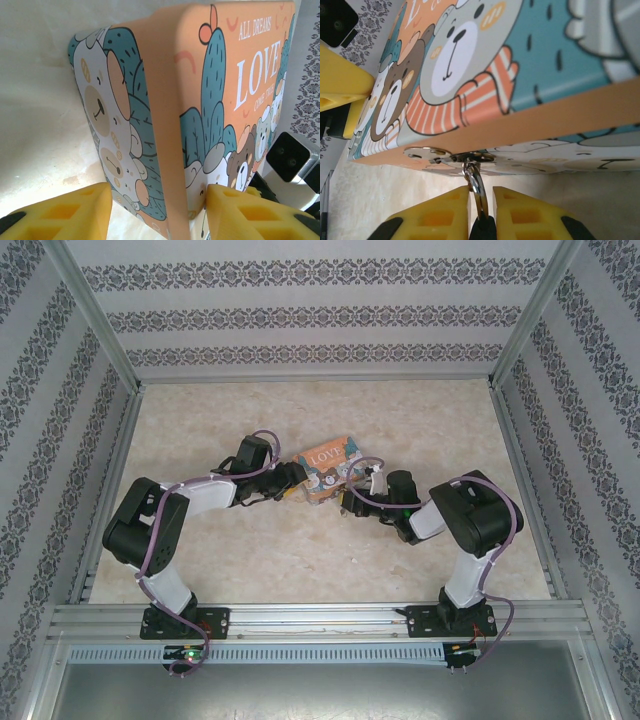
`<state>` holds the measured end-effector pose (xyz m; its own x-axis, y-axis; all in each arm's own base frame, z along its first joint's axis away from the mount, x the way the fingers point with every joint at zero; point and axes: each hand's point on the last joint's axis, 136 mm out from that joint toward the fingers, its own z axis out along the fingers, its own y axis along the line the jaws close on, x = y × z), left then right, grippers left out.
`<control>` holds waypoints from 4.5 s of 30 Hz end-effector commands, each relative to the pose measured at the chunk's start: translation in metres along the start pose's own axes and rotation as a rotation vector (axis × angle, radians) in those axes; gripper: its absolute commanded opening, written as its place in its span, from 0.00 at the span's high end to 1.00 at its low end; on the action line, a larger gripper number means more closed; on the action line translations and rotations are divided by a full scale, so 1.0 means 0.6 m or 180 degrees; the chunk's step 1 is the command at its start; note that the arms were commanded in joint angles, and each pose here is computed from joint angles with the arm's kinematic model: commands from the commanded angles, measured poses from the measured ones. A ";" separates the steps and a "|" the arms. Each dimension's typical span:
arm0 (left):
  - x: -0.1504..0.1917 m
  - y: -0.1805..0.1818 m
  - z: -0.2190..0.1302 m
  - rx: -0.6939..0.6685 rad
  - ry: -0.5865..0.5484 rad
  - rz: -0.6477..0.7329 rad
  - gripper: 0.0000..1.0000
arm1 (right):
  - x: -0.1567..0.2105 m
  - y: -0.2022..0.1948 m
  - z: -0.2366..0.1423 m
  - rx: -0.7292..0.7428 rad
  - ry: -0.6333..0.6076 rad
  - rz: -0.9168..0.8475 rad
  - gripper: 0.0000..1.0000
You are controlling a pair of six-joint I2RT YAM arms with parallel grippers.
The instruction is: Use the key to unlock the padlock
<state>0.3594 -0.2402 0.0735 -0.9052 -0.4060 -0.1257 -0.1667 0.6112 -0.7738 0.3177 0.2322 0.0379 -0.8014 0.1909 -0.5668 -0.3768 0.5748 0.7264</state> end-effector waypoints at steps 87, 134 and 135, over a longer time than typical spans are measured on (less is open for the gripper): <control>0.038 -0.015 -0.002 -0.0129 0.0035 0.0252 0.46 | -0.139 -0.032 -0.108 0.0245 -0.1164 0.0446 1.00; -0.094 -0.040 -0.351 -0.0286 -0.2446 0.1867 0.06 | 0.040 0.176 -0.187 0.0196 0.0698 0.0401 1.00; -0.093 -0.038 -0.356 -0.0320 -0.2483 0.1914 0.04 | 0.044 0.176 -0.185 0.0203 0.0729 0.0414 1.00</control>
<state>0.3288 -0.1018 0.2180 -0.4415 -0.3827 -0.8116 0.1680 0.8532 -0.4937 0.2095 0.2035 0.1372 -0.9132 0.0975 -0.3957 -0.2548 0.6213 0.7410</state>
